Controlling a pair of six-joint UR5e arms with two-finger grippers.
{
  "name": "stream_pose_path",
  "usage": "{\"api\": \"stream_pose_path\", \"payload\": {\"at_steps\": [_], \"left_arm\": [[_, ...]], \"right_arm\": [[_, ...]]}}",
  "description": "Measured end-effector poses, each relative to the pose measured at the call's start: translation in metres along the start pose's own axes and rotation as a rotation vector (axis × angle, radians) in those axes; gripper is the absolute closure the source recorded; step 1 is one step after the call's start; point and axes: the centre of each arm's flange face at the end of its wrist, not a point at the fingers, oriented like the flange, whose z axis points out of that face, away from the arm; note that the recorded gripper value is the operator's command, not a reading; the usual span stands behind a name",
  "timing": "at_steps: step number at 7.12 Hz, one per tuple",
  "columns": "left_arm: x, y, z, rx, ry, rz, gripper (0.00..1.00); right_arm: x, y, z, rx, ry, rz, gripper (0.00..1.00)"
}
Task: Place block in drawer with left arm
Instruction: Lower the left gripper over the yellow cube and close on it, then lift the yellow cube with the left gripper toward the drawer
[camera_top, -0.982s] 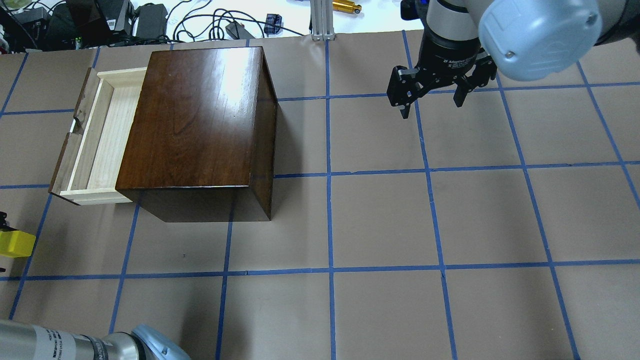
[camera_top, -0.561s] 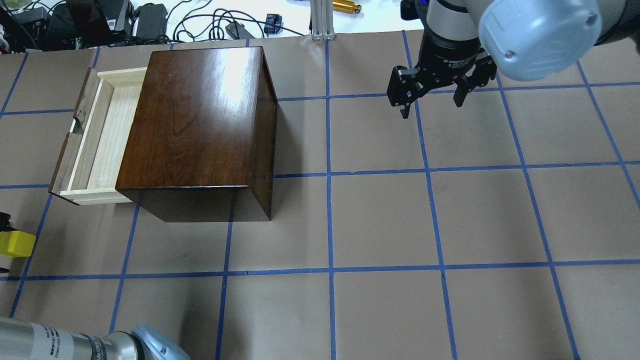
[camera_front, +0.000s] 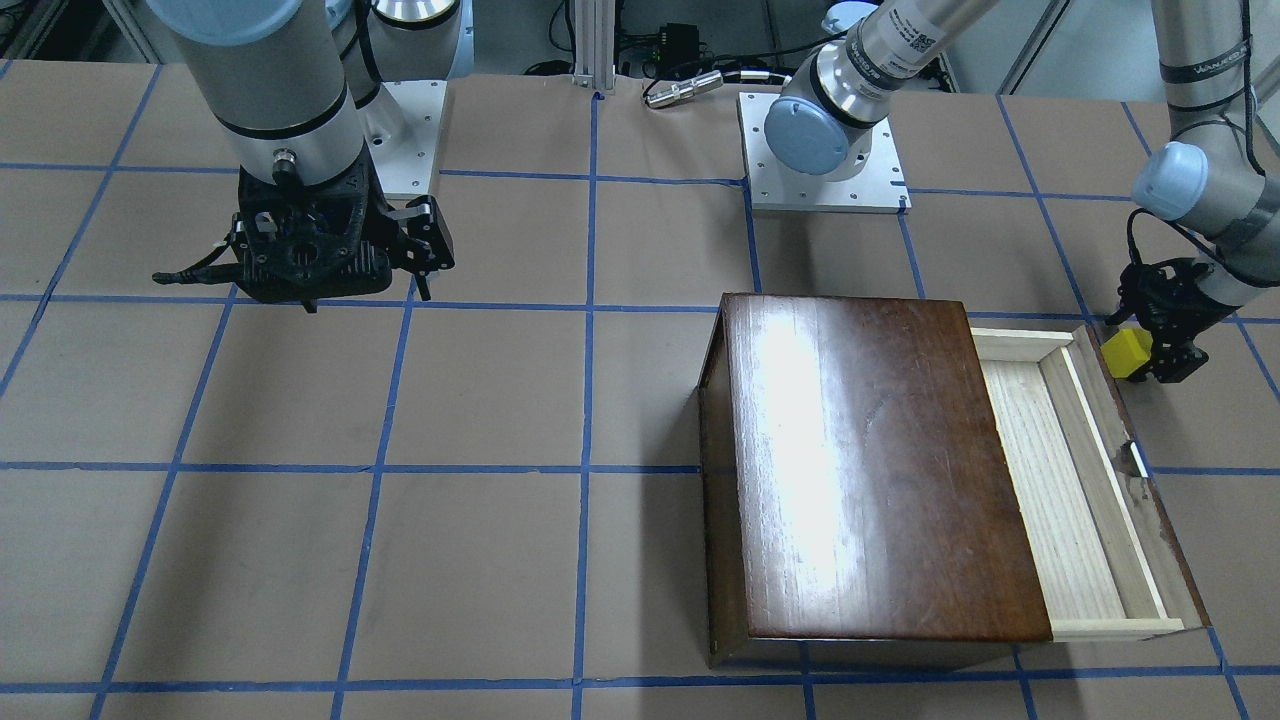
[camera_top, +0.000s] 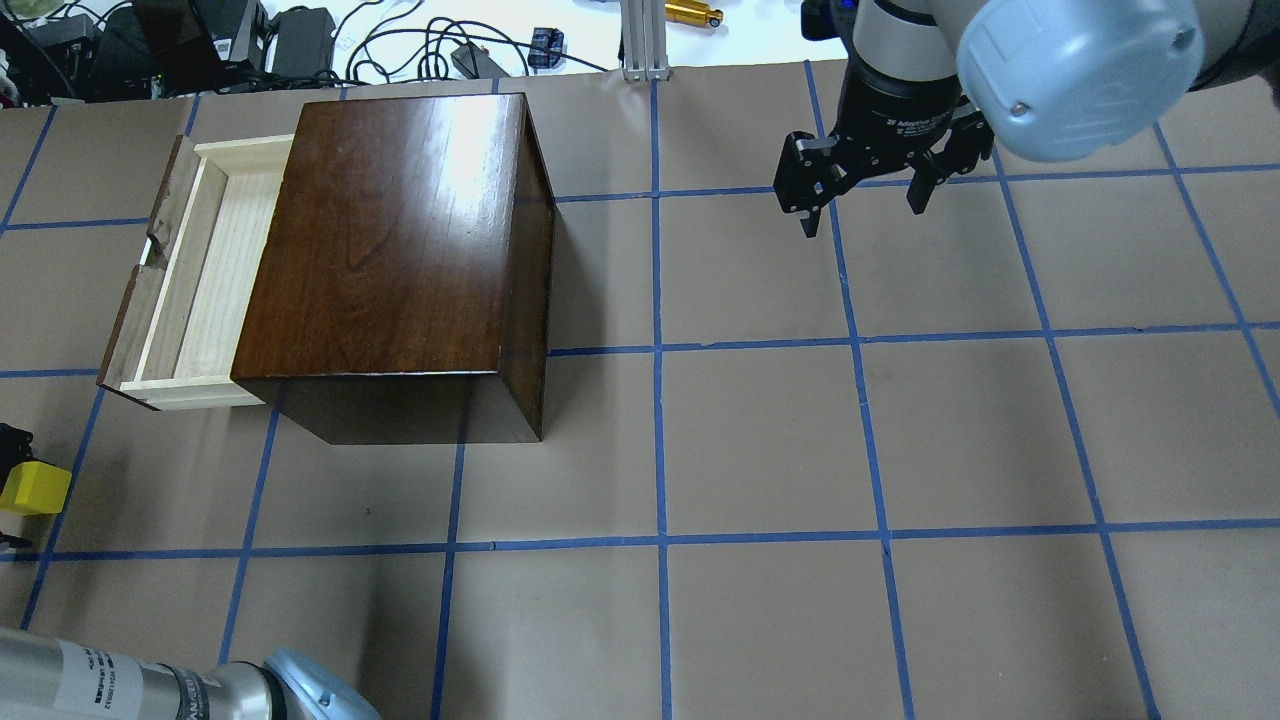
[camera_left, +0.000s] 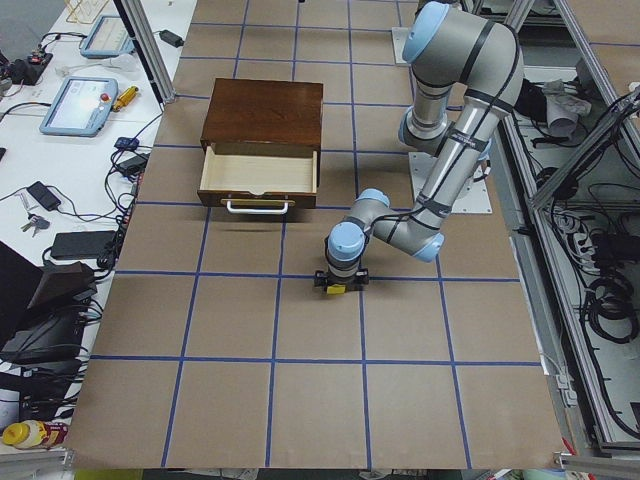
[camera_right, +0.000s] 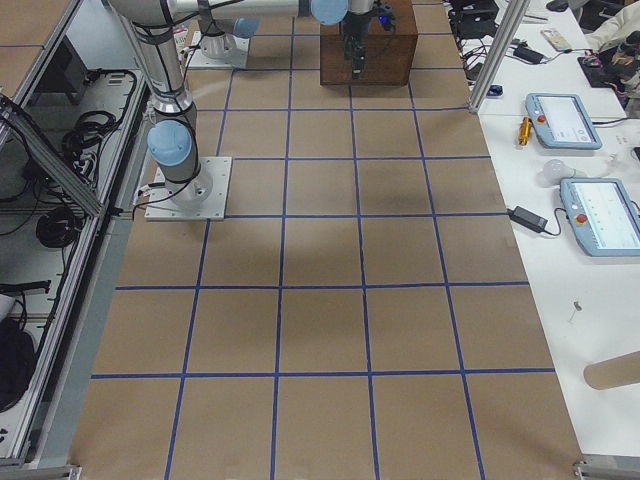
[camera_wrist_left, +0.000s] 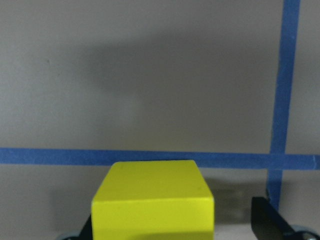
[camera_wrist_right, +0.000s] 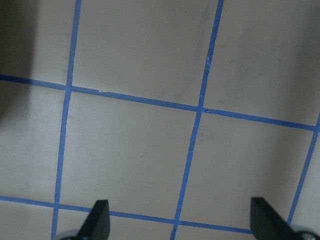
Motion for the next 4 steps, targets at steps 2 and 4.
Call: {"api": "stream_pose_path", "payload": {"at_steps": [2,4], "left_arm": [[-0.0002,0.0001,0.0001,0.0,-0.001,0.002,0.7],[-0.0005,0.0006,-0.001,-0.003,-0.003,0.003,1.0]], "right_arm": [[0.0,0.0,0.0,0.0,0.0,0.001,0.0],[0.0,0.0,0.0,0.0,0.0,0.001,0.0]]}}
